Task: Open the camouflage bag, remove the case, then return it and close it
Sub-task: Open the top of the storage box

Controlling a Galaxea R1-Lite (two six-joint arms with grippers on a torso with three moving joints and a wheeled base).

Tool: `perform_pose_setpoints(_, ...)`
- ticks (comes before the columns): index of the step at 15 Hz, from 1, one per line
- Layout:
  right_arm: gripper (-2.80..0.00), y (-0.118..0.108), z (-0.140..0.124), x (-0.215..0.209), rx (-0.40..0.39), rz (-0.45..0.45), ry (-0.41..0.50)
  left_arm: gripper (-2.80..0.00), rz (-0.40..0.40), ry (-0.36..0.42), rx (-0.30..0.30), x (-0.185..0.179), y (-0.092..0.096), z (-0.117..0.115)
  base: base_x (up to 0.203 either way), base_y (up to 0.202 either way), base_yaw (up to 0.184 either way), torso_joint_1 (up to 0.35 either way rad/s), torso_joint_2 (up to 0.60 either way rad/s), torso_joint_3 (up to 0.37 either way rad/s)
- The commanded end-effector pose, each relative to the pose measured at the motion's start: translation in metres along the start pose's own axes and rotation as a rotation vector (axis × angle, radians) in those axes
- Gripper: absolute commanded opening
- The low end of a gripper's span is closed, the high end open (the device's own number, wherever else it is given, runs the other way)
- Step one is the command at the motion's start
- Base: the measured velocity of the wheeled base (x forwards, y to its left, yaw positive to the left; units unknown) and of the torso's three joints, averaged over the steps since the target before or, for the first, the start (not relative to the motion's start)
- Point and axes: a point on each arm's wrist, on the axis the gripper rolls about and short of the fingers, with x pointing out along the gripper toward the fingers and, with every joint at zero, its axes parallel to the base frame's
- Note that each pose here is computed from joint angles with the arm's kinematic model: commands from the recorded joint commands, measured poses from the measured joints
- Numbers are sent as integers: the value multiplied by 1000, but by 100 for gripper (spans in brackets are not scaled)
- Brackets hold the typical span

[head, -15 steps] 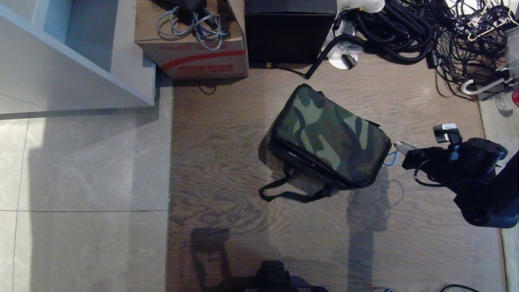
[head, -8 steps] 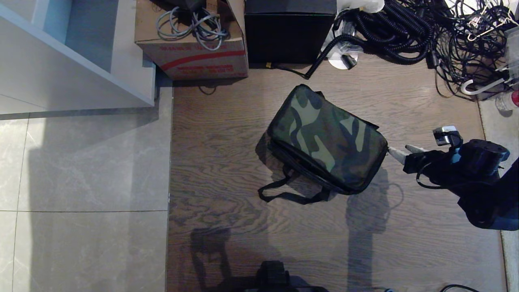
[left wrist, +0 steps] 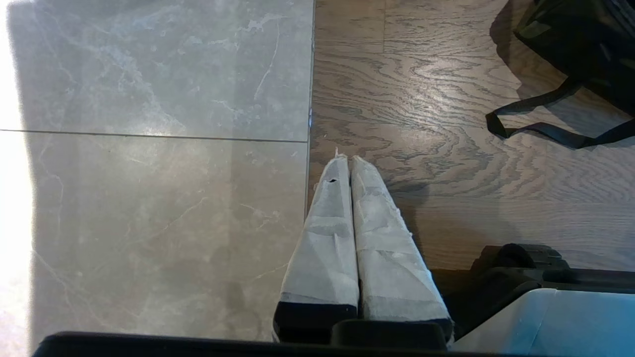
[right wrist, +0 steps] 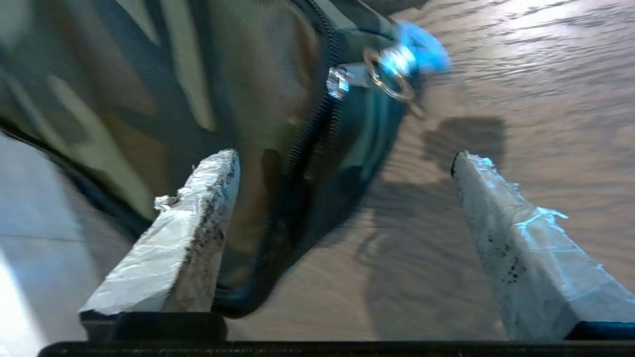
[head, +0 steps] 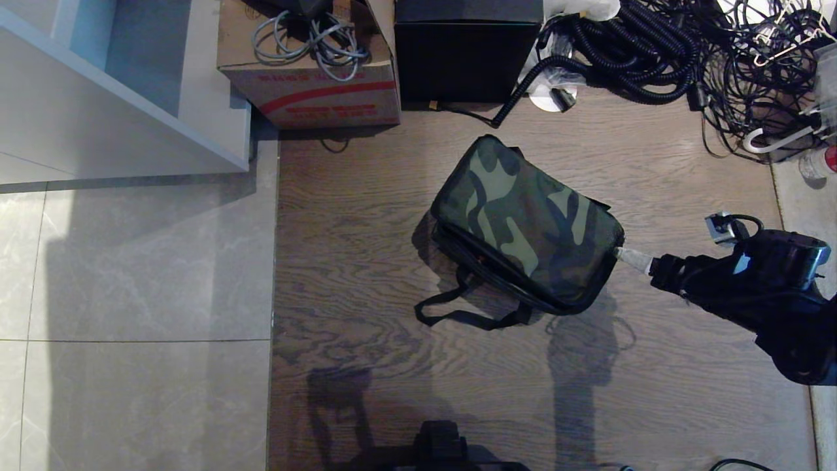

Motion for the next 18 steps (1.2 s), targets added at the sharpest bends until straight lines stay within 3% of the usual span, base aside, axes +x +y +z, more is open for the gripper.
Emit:
perform_pose_setpoints(1,0,12,5,-3,22,29,-11,-280,0,0,0,0,0,0,0,0,0,0,0,0)
perform_pose_setpoints(3,0,28,-10,-3,111,65,48,-280,0,0,0,0,0,0,0,0,0,0,0,0)
perform_pose_setpoints(8,0,52,-20,-3,343,109,100,-280,0,0,0,0,0,0,0,0,0,0,0,0)
perform_pose_setpoints(14,0,48,-35,3,372,80,147,-280,0,0,0,0,0,0,0,0,0,0,0,0)
perform_pose_setpoints(18,0,51,-33,5,439,94,140,-280,0,0,0,0,0,0,0,0,0,0,0,0)
